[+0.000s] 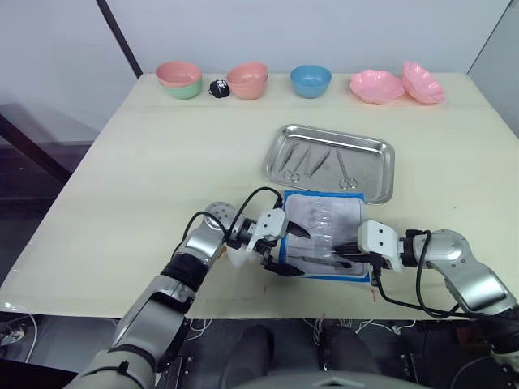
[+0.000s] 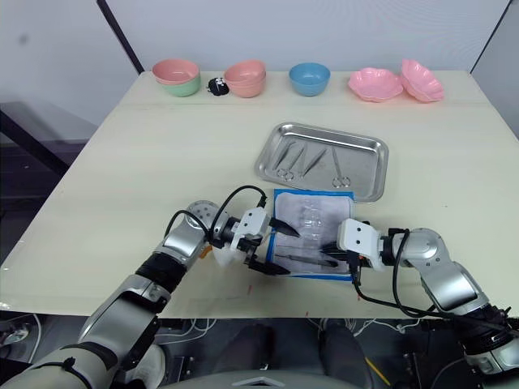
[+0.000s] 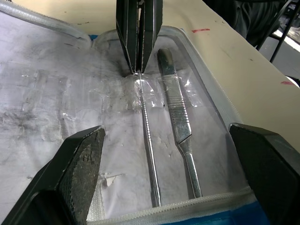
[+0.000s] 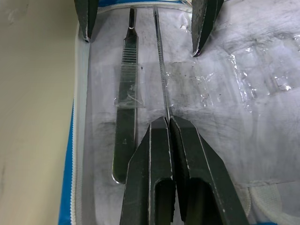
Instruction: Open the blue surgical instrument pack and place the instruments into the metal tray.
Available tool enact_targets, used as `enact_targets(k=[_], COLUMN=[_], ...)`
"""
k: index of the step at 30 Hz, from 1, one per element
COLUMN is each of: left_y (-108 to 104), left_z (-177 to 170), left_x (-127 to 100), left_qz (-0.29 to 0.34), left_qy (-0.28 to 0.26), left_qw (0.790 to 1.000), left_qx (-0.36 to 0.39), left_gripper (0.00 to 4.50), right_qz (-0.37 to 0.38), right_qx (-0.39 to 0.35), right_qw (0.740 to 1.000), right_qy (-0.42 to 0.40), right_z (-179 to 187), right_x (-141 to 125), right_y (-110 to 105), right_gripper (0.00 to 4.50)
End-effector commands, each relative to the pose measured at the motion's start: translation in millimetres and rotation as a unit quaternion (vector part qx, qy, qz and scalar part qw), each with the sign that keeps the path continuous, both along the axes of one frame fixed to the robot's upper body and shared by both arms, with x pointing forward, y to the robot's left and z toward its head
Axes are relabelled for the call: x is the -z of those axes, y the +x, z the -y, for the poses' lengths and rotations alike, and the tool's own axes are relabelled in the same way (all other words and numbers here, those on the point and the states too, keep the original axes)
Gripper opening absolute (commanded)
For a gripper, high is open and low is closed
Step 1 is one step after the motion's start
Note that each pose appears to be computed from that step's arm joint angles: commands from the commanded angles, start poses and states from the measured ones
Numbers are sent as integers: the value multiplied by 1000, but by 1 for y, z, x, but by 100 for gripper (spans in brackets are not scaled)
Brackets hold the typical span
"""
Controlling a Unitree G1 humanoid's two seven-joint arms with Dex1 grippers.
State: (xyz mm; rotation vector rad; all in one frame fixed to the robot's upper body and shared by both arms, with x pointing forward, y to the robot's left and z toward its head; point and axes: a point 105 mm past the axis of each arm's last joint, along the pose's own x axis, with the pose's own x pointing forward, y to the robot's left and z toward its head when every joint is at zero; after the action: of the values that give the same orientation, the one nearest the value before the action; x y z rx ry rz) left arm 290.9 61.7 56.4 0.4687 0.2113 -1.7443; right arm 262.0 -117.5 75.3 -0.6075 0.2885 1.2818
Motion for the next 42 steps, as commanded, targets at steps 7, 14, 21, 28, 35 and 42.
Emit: enact_targets(k=[7,14,21,28,35,42], left_y=[-8,-8,-8,-8,-8,-10], left_z=[-36,-35,-35,-34,-34,-33], left_x=[56,57,57,57,57,59], left_qz=[-86,-86,-86,-85,-85,-88], left_qy=[100,99,99,99,100,99], left_qw=[989,989,989,989,989,989], left_qx=[-73,-73,-71,-70,-69,-68], left_gripper=[450,450,450,450,450,450], right_qz=[25,52,72,83,84,81], right_qx=[-21,-22,-27,-36,-40,-27], right_qw=[999,998,996,995,994,993], right_qy=[-5,-23,-42,-47,-58,-76], right_z=[-11,-5,5,9,23,45], right_x=[-23,-33,-36,-36,-36,-37], right_y=[-5,-2,-3,-5,-10,-16], right_gripper=[12,12,12,12,12,12])
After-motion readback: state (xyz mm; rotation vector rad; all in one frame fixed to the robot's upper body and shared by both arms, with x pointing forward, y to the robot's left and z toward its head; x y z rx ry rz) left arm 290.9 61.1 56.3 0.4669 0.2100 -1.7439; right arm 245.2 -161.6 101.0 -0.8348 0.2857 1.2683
